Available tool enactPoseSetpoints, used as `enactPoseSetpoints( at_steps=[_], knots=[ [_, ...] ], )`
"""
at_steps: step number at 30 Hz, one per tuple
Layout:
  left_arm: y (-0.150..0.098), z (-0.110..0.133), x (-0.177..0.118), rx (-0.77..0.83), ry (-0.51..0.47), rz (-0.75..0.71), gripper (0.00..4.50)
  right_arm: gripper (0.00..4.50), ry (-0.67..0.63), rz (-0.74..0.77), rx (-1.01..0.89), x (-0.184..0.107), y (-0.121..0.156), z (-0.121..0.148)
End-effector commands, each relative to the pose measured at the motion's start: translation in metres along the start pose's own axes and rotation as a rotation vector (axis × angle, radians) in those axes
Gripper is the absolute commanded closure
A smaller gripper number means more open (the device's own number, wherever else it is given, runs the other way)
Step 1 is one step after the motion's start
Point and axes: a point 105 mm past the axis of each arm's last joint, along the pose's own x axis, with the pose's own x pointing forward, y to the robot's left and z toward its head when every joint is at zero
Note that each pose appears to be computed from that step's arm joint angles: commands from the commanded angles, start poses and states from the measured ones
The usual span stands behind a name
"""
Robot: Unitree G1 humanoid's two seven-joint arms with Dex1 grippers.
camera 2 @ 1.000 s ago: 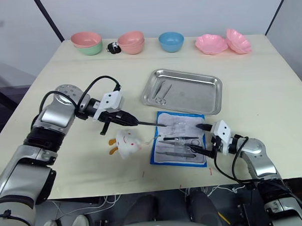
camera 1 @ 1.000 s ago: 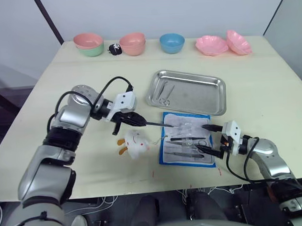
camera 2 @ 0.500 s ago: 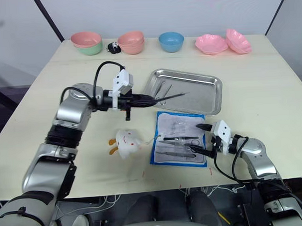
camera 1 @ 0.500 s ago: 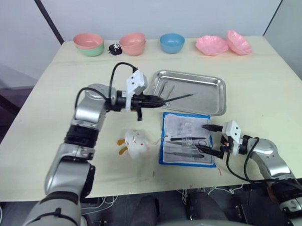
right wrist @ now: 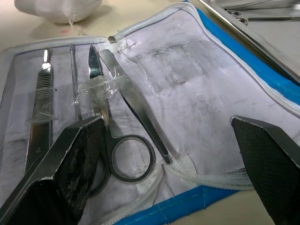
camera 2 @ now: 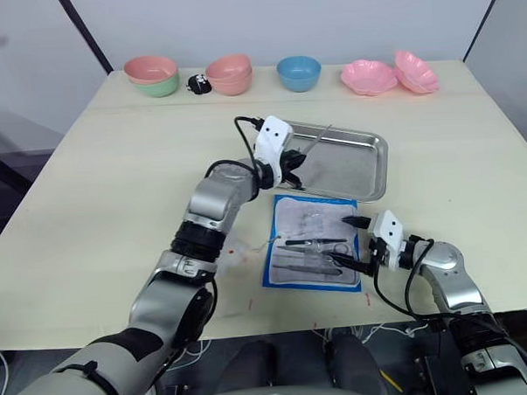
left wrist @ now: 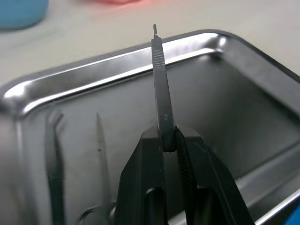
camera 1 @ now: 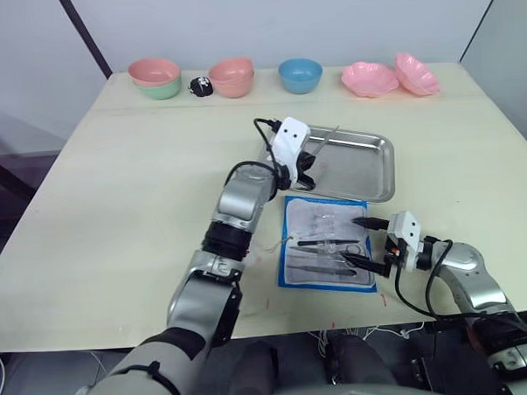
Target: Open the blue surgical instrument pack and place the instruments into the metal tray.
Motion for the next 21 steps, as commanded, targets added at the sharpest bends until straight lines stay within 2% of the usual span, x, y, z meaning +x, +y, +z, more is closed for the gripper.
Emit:
enactPoseSetpoints(
  at_steps=[1, 13, 21],
  knots=[
    [0.015, 0.001, 0.006, -0.033, 0.044, 0.128, 4.48, 0.00, 0.239, 0.013, 0.159, -0.011, 0.026, -0.068],
    [0.013, -0.019, 0.018, -0.134, 0.141, 0.184, 4.48, 0.00, 0.235, 0.006, 0.157, -0.010, 0.026, -0.068],
    [0.018, -0.024, 0.020, -0.158, 0.154, 0.220, 4.48, 0.00, 0.235, 0.004, 0.155, -0.009, 0.026, -0.068]
  ],
)
